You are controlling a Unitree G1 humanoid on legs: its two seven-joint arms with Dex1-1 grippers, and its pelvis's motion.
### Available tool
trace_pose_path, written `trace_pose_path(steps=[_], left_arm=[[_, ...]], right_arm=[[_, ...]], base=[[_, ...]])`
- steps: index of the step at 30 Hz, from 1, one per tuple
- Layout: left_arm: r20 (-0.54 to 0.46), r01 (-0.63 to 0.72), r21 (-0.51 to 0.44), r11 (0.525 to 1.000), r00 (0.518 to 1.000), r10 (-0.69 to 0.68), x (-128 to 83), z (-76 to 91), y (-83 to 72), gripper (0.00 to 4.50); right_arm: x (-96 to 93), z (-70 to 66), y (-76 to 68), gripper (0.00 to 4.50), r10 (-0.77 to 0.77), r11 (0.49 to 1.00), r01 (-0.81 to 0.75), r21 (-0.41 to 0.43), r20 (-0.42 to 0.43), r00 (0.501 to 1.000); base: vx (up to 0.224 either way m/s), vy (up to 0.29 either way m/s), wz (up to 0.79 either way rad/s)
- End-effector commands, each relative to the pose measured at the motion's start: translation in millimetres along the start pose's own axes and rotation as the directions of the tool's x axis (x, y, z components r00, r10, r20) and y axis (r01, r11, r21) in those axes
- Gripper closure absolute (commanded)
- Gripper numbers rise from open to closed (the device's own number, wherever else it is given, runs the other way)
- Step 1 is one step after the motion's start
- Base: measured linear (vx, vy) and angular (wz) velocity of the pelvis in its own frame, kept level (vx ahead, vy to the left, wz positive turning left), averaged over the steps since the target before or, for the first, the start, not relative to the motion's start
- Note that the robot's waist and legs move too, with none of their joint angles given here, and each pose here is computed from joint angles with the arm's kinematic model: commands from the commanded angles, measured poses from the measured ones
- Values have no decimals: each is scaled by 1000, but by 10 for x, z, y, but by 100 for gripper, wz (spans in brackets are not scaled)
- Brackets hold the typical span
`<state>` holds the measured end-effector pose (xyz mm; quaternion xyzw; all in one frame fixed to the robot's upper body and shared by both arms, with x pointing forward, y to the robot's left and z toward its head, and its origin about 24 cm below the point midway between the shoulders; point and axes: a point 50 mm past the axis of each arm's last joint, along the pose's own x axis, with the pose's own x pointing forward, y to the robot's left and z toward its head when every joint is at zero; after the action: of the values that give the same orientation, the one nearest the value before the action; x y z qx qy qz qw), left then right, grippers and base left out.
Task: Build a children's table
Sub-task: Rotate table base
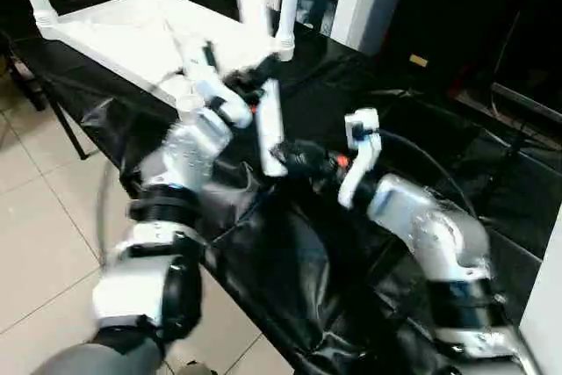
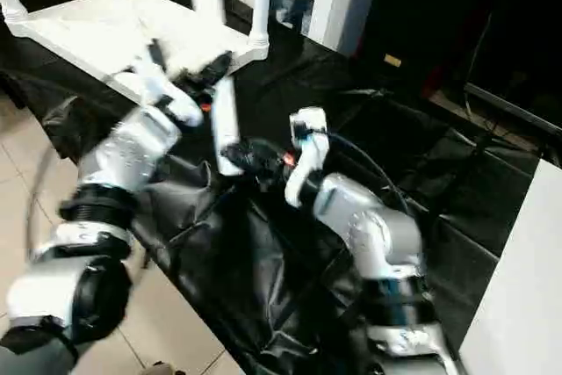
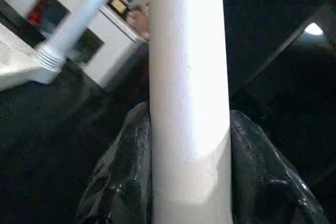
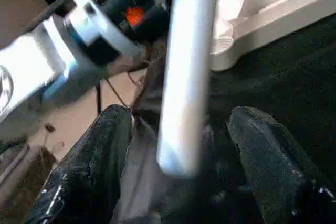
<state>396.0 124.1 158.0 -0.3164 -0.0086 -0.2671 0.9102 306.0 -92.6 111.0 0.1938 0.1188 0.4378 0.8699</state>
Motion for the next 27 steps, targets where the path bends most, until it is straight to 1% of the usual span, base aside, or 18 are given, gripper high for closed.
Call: trace_pose_path(steps=[1,2,3,4,6,7,8,10,11,12,13,15,18,20,21,23,24,27], left_arm=[[-48,60,144,988,997,-54,38,110,-76,284],[-75,74,201,977,995,-60,19,136,-65,284],[-158,104,327,939,986,-54,-30,199,-28,284],[-209,122,395,911,977,-40,-59,235,-2,284],[-315,161,512,844,949,10,-131,310,65,285],[-341,173,538,825,940,25,-155,331,85,286],[-341,173,538,825,940,25,-155,331,85,286],[-460,248,583,773,886,62,-244,353,124,286],[-466,254,584,771,882,62,-249,352,124,286],[-486,272,583,766,872,60,-262,348,121,286],[-536,321,598,735,841,69,-298,329,120,286],[-597,385,611,692,798,84,-344,302,116,286],[-672,479,607,634,735,88,-398,266,60,286],[-687,499,604,621,722,89,-409,259,45,286],[-709,530,594,606,700,84,-425,241,18,286],[-737,570,577,585,672,72,-448,223,-25,286],[-752,595,564,573,656,59,-458,212,-65,286],[-774,639,528,560,633,9,-487,210,-174,286]], right_arm=[[-94,125,-31,94,-11,996,13,-93,25,1000],[-117,165,-51,88,-21,992,25,-121,36,999],[-160,283,-109,77,-65,975,78,-206,68,996],[-178,366,-141,65,-99,943,121,-311,86,991],[-199,533,-166,52,-145,827,187,-530,120,982],[-201,578,-161,45,-151,784,200,-588,133,980],[-201,578,-161,33,-151,784,200,-588,133,980],[-185,834,-89,13,-154,492,278,-825,232,961],[-182,845,-80,13,-150,472,278,-836,235,960],[-172,873,-48,8,-133,412,274,-869,240,961],[-128,904,12,3,-110,264,260,-929,239,965],[-72,907,62,1,-90,105,241,-965,232,969],[23,861,68,0,-71,-90,237,-967,243,967],[43,849,72,0,-55,-111,236,-965,243,968],[72,835,73,0,-46,-168,240,-956,251,967],[114,809,53,0,-40,-226,235,-945,250,967],[140,794,37,0,-40,-277,230,-933,250,967],[183,729,-37,0,-61,-343,196,-919,230,971]], base=[[0,0,0],[0,0,0],[0,0,0],[0,0,0],[0,0,0],[0,0,0],[0,0,0],[0,0,0],[0,0,0],[0,0,0],[0,0,0],[0,0,0],[0,0,0],[0,0,0],[0,0,0],[0,0,0],[0,0,0],[0,0,0]])
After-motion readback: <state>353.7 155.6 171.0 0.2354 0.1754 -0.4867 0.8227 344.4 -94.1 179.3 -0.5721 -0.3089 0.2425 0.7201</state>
